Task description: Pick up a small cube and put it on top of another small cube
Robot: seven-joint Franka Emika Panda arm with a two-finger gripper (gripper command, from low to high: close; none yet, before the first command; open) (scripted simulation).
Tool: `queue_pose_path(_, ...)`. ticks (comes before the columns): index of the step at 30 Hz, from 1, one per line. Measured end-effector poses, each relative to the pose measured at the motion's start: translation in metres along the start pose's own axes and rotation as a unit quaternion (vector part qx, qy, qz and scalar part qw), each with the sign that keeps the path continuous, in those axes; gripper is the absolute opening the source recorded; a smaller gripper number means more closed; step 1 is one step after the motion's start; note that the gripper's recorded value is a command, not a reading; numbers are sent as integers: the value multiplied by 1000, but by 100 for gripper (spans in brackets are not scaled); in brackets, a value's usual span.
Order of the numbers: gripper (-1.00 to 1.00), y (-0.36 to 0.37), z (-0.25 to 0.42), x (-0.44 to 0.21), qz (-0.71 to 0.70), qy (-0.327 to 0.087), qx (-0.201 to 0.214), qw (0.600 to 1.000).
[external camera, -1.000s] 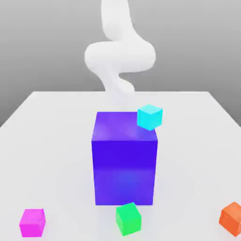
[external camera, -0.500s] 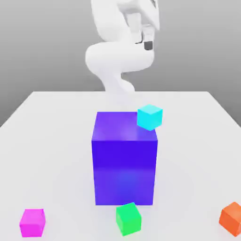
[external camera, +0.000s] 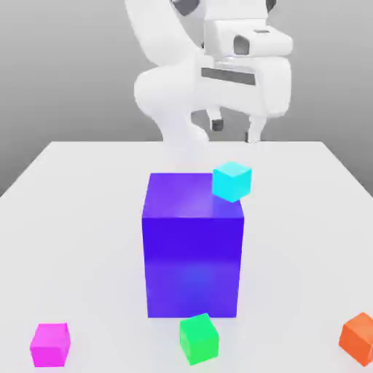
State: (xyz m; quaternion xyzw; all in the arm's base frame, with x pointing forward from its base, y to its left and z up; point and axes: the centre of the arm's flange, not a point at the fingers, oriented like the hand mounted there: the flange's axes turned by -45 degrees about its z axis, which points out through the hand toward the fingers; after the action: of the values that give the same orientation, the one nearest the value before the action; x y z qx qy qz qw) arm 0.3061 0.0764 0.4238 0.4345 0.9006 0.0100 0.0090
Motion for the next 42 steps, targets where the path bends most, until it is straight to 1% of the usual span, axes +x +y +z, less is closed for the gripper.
queue_pose_path(2, 0, -1, 19, 3, -31, 3, 10, 999)
queue_pose_path(5, 0, -2, 56, 5, -40, 4, 13, 999)
queue_pose_path(6, -100, -3, 68, 5, -40, 4, 13, 999)
queue_pose_path(13, -100, -3, 70, 5, -41, 4, 14, 999)
queue_pose_path(18, -100, -1, 17, 5, -37, 4, 13, 999)
queue_pose_path(23, -100, 27, 32, 8, 61, 1, 13, 998)
queue_pose_path(27, -100, 50, 55, 11, 149, -1, 13, 989)
queue_pose_path(34, -100, 85, 104, 18, 301, -3, 12, 954)
queue_pose_path(42, -100, 113, 171, 30, 465, -4, 12, 885)
